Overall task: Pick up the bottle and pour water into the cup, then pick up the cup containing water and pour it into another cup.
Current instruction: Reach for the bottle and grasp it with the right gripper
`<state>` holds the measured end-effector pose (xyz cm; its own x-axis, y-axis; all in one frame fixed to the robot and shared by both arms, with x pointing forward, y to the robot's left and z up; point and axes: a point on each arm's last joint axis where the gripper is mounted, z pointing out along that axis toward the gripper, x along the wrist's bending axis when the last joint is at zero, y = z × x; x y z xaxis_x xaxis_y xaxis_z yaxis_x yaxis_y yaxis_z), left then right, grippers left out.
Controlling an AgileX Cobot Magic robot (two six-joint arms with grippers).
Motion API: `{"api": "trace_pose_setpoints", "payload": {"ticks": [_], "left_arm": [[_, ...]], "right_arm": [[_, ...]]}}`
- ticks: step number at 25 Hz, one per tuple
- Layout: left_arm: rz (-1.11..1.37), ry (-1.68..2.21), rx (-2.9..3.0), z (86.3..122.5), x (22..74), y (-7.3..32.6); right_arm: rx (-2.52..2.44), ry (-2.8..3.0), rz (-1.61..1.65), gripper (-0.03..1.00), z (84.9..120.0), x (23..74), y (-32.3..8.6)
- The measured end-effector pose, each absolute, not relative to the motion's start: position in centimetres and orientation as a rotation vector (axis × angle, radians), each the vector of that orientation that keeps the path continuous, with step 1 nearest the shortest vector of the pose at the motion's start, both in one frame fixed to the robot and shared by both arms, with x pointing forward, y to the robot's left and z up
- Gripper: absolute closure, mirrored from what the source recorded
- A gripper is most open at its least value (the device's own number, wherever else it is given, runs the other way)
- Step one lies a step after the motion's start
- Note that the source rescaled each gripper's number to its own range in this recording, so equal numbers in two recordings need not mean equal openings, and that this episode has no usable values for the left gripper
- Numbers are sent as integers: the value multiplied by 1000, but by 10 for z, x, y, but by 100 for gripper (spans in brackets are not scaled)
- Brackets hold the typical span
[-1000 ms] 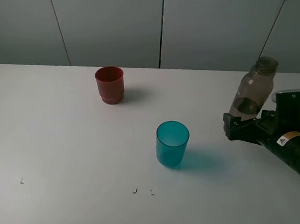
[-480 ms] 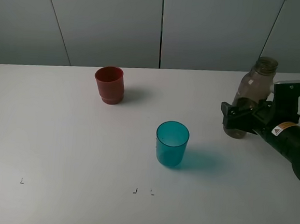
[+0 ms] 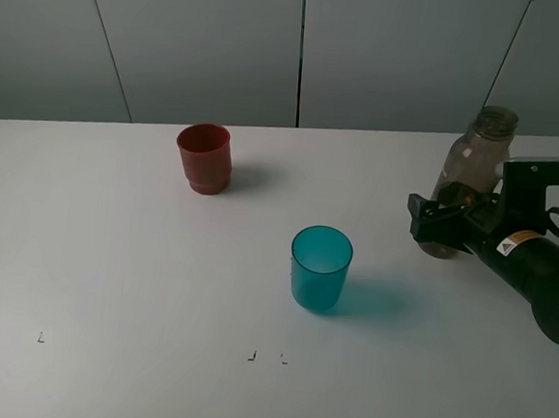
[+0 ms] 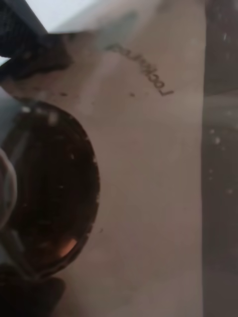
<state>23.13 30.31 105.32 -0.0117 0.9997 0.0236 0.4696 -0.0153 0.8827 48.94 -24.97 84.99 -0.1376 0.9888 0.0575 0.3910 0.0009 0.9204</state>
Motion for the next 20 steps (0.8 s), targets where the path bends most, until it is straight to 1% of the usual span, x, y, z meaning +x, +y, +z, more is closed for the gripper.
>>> {"api": "trace_pose_setpoints", "payload": {"ticks": [20], "left_arm": [[965, 1564, 1568, 1053, 231, 303]], "right_arm": [[1469, 1554, 1142, -3, 852, 495, -250]]}}
